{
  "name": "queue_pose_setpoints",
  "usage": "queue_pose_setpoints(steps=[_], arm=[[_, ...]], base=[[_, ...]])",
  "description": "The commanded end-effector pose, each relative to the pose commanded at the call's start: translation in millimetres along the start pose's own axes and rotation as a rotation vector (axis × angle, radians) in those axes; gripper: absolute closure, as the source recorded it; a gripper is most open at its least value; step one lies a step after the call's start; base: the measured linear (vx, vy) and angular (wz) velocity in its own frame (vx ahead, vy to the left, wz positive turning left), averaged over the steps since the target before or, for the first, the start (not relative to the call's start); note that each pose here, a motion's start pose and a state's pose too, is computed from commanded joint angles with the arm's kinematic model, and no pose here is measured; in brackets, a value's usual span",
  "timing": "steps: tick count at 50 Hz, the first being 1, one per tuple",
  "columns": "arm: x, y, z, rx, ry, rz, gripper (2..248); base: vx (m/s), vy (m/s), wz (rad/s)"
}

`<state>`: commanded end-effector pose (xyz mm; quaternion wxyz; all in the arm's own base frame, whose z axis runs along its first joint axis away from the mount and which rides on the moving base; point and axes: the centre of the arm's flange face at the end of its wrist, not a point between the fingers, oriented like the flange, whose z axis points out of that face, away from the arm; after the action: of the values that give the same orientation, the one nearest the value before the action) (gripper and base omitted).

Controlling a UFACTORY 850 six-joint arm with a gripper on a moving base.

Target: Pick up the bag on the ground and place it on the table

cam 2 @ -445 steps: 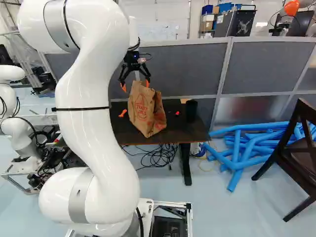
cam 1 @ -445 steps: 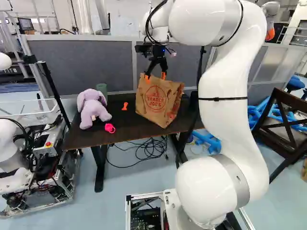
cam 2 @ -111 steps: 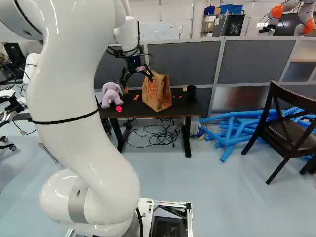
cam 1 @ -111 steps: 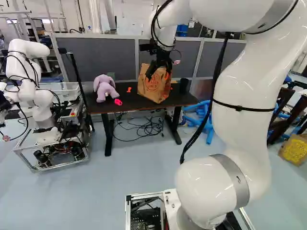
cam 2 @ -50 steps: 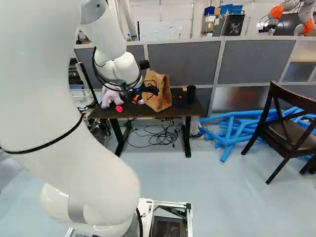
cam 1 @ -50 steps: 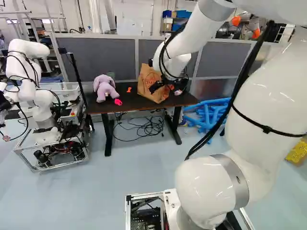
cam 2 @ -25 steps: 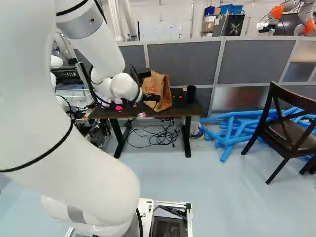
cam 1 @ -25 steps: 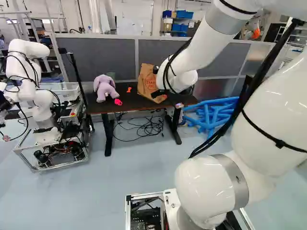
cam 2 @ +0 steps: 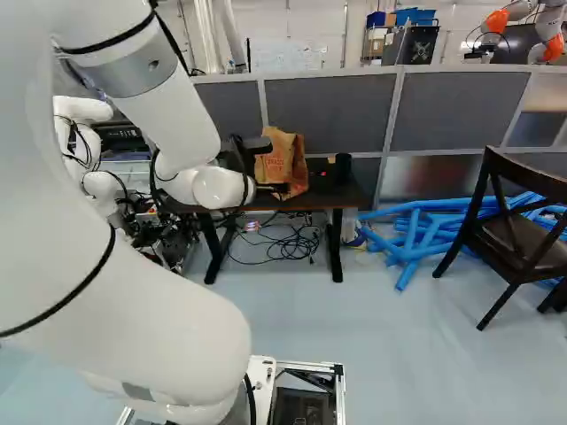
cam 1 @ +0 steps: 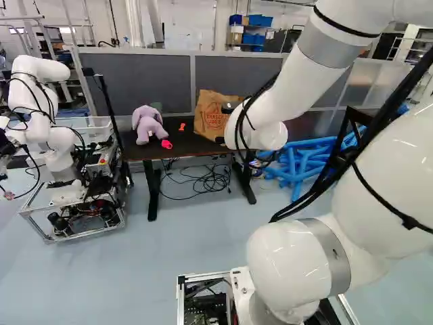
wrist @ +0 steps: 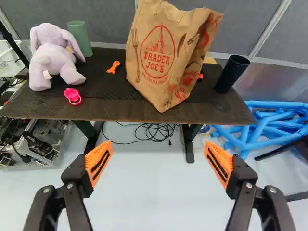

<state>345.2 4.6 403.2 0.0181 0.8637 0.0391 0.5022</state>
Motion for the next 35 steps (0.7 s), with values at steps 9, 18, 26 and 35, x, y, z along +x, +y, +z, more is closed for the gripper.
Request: queue_pose_setpoints(steps=[9,18,26,35], arm=[[-15.5,-0.1,-9.5,-0.005,0.041,0.019,3],[-29.0,-0.4,-18.2,-0.009,0.077,0.035,3],[-39.4,-0.6,-25.2,-0.011,0.105,0.048,3],[-49.3,-0.9,-31.9,-0.013,0.131,0.06,3]], base=[[0.0,0.0,0.0],[0.0,0.0,0.0],[0.0,0.0,0.0],[0.0,0.0,0.0]])
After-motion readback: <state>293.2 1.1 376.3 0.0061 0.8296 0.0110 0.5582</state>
